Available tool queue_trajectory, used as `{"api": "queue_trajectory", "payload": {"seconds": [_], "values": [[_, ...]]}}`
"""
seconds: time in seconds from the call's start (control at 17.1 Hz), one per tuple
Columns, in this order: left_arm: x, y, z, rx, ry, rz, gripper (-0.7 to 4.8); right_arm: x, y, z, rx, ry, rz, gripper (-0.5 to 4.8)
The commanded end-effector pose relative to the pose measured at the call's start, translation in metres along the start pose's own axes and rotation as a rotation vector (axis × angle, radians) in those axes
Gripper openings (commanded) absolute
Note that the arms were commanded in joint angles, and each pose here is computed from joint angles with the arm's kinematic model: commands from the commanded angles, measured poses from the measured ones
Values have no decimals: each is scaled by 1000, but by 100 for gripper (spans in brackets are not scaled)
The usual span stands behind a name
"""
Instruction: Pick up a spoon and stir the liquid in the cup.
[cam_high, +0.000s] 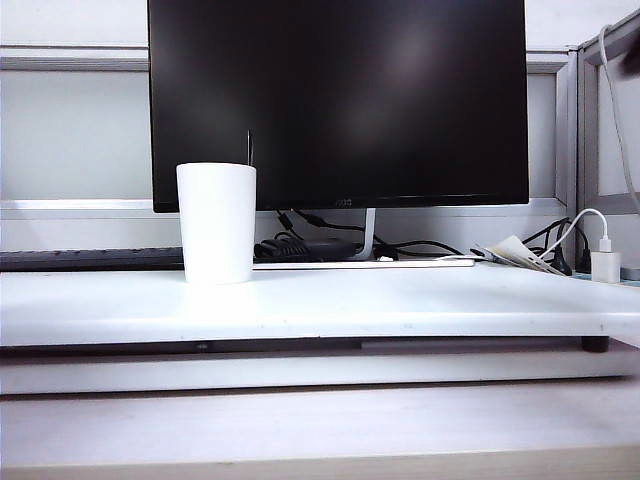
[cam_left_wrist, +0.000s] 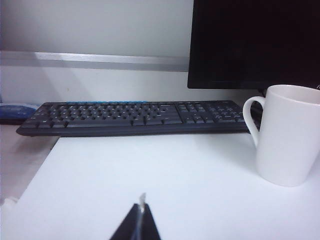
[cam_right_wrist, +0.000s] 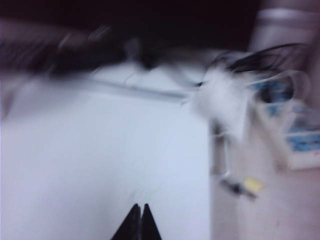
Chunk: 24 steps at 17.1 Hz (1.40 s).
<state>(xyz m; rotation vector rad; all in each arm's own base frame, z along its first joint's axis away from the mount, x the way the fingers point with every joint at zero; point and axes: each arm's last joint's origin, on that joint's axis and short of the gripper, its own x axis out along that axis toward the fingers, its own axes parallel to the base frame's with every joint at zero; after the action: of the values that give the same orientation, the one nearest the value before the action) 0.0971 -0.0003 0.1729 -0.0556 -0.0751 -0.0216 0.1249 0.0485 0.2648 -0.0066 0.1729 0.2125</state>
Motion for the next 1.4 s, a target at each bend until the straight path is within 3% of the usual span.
{"api": "queue_trajectory", "payload": {"seconds": [0.06,0.35,0.59,1.4], "values": [[0,0,1,4,-12,-1,-4,-22,-16,-10,51,-176,-20,0],[0,0,2,4,-14,-2,-5,-35,-31,-44,83,-253,-157,0],[0,0,2,4,-13,-1,-4,-28,-36,-75,121,-223,-199,0],[0,0,2,4,-13,-1,-4,-20,-37,-98,161,-231,-196,0]]}}
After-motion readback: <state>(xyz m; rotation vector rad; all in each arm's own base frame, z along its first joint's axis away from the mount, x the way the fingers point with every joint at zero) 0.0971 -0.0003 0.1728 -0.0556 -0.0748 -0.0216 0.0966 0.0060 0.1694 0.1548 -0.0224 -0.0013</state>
